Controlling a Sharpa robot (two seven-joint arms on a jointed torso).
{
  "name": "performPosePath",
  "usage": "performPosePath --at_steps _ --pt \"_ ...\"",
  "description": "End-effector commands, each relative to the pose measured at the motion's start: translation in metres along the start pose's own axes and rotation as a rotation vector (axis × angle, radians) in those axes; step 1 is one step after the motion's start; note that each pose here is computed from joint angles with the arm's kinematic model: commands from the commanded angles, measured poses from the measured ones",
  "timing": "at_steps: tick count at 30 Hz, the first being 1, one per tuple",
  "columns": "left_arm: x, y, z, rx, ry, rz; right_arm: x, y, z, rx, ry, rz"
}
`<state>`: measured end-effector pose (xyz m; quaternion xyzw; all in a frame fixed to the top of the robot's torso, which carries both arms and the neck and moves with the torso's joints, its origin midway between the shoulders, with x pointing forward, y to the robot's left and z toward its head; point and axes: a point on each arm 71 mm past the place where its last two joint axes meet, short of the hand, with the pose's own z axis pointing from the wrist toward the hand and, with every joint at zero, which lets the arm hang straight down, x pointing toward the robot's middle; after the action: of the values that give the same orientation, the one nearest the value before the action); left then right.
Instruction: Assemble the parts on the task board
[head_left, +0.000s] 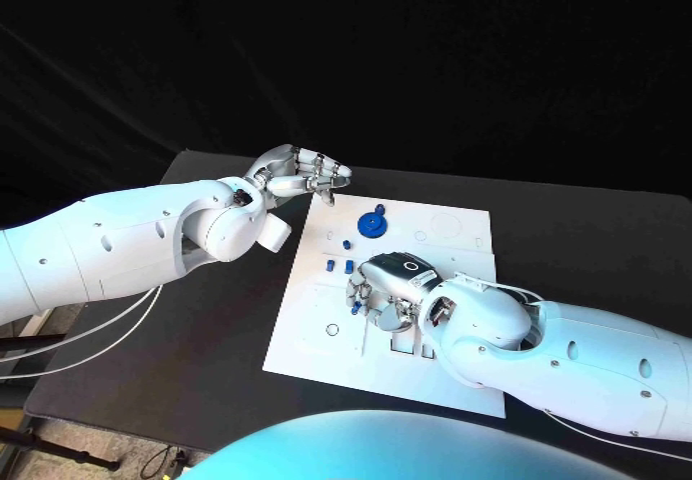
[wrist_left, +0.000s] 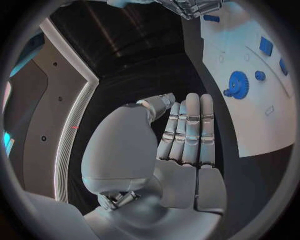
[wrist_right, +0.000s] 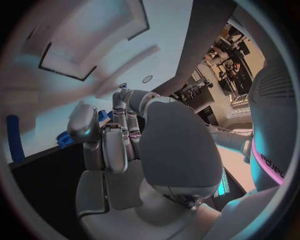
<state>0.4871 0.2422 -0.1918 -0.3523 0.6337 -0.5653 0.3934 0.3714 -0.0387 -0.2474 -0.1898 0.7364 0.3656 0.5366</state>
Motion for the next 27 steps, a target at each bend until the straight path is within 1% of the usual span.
performPosePath --at_steps 1,18,23,27 --pt "0.0023 -0.0012 0.0007 0.007 0.019 -0.002 0.002 0.0 0.0 -0.003 0.024 -0.011" --pt "0.0022 -0.0011 0.0007 0.007 0.018 -0.001 0.008 -0.001 0.004 0.009 0.061 -0.031" --pt "0.0018 -0.001 0.0007 0.006 0.017 0.0 0.011 0.002 0.006 0.0 0.073 -0.025" --pt "0.0015 -0.0009 0.0006 0.006 0.016 0.001 0.013 0.0 0.007 0.005 0.087 -0.013"
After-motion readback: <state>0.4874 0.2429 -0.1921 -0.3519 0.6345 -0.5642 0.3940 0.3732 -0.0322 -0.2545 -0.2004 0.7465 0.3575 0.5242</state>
